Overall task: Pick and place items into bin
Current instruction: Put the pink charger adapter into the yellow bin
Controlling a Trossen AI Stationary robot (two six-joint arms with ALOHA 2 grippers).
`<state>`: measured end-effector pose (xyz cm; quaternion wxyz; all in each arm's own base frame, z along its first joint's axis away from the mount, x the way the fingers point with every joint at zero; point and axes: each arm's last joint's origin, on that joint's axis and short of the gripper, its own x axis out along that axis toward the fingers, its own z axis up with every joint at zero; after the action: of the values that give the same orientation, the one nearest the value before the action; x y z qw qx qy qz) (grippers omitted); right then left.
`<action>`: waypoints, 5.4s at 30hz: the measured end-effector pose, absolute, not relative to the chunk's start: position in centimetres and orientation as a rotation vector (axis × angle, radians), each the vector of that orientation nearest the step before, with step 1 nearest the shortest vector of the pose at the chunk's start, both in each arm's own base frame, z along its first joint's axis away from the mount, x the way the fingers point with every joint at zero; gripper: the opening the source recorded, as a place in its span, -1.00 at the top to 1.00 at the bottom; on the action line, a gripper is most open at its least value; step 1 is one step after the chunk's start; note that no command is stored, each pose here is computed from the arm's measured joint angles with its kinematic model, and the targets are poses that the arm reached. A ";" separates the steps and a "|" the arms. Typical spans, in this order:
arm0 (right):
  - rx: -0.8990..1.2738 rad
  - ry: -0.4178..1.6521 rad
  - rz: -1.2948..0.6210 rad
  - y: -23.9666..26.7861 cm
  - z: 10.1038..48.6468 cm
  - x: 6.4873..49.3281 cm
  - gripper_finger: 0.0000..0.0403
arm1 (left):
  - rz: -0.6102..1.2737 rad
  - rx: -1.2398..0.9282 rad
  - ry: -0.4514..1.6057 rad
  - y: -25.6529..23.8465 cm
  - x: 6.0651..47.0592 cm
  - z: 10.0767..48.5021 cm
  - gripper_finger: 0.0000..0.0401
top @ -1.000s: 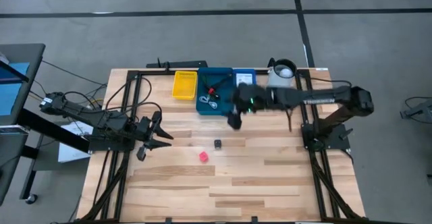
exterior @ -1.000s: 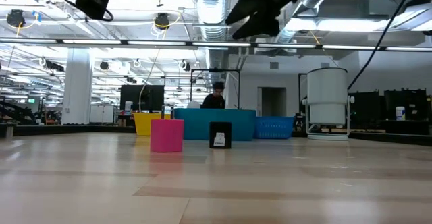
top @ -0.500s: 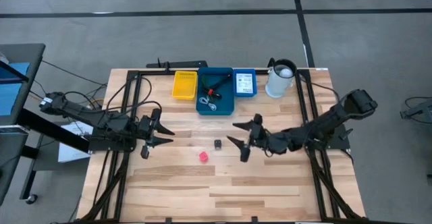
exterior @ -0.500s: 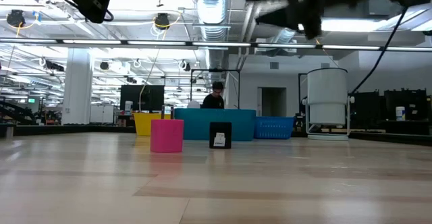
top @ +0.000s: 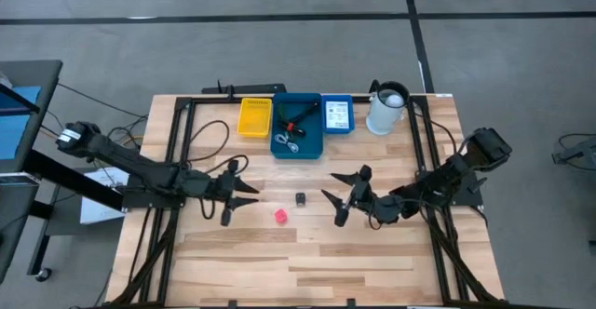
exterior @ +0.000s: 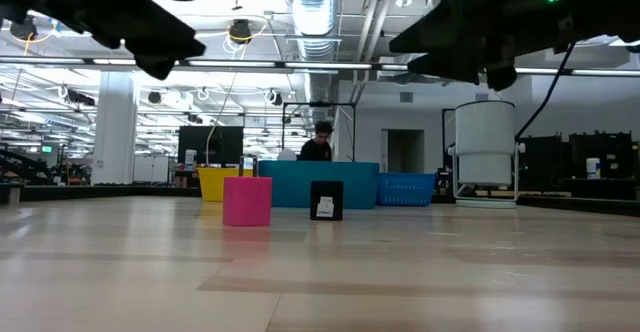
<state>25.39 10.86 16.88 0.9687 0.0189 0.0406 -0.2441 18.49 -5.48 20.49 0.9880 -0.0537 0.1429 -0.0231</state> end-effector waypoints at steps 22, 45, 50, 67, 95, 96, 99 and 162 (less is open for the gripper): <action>-0.084 0.048 -0.594 12.9 19.6 22.8 -0.37 | 0.063 -0.311 0.209 -10.1 21.7 16.3 0.48; -0.237 0.077 -0.543 13.5 21.0 21.6 -0.37 | 0.472 -0.367 0.116 -15.1 17.8 10.4 0.49; -0.264 0.084 -0.542 13.5 21.0 21.6 -0.37 | 0.490 -0.408 0.152 -15.8 18.4 7.6 0.50; -0.332 0.103 -0.538 13.5 21.0 21.6 -0.37 | 0.610 -0.151 0.136 -16.9 19.4 2.3 0.50; -0.355 0.118 -0.572 12.6 21.0 22.1 -0.37 | 0.561 -0.086 0.201 -17.7 20.1 2.2 0.15; -0.363 0.121 -0.572 12.6 21.0 22.1 -0.37 | 0.558 -0.075 0.205 -17.9 20.2 2.2 0.11; -0.383 0.126 -0.572 12.6 21.0 22.1 -0.37 | 0.543 -0.058 0.217 -18.3 20.6 2.3 0.00; -0.533 0.181 -0.491 12.7 22.8 19.6 -0.37 | 0.629 -0.064 0.386 -15.8 28.0 3.3 -0.06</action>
<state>19.62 12.73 22.83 0.9311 -0.2602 0.0884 -0.2398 27.95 -15.79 3.34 0.9322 -0.0314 0.1886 0.3074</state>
